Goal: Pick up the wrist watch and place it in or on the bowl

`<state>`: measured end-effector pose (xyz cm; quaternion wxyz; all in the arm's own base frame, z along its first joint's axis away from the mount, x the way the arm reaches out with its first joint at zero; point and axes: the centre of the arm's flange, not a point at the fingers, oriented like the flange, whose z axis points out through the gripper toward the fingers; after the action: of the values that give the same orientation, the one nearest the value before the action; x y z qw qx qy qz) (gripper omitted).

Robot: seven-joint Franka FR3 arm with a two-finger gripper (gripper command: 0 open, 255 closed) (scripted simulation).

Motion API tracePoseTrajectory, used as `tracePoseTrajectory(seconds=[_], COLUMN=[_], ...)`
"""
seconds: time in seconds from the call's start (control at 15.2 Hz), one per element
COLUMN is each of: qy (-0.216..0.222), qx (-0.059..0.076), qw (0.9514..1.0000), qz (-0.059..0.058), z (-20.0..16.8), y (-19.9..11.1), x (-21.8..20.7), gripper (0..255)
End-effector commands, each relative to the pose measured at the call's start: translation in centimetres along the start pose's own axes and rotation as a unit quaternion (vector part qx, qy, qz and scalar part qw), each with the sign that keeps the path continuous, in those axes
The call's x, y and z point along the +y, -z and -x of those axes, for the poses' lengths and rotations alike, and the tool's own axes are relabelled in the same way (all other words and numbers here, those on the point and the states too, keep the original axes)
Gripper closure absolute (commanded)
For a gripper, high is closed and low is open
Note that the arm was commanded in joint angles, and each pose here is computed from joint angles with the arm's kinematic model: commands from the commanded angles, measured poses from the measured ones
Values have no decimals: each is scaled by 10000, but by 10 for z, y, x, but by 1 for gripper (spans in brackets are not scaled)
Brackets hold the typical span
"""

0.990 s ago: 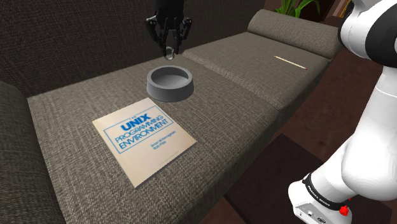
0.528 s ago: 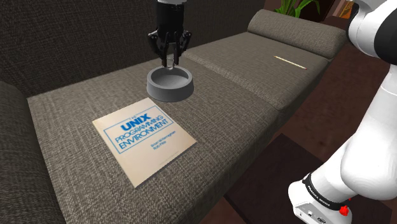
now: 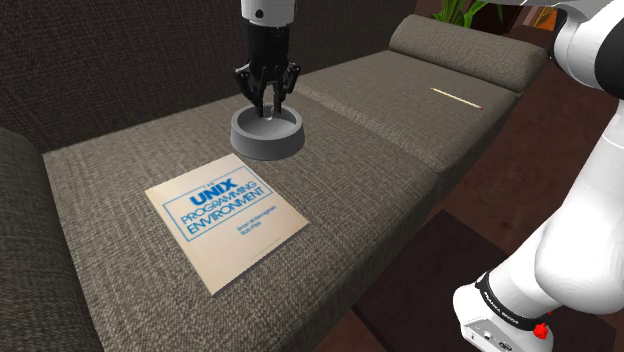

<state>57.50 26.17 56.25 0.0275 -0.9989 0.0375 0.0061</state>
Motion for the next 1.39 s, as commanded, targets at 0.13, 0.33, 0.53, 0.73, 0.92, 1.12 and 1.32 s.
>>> tracePoseTrajectory(seconds=[0.13, 0.33, 0.53, 0.73, 0.92, 1.12, 1.32], qy=[0, 0, 0, 0, 0, 0, 0], qx=[1, 1, 1, 1, 1, 1, 1], qw=[10000, 10000, 10000, 10000, 10000, 10000, 10000], qz=[0, 0, 0, 0, 0, 0, 0], z=[0, 0, 0, 0, 0, 0, 0], y=[0, 0, 0, 26, 50, 50, 50], x=[0, 0, 0, 0, 0, 0, 0], gripper=[255, 0, 0, 0, 0, 0, 0])
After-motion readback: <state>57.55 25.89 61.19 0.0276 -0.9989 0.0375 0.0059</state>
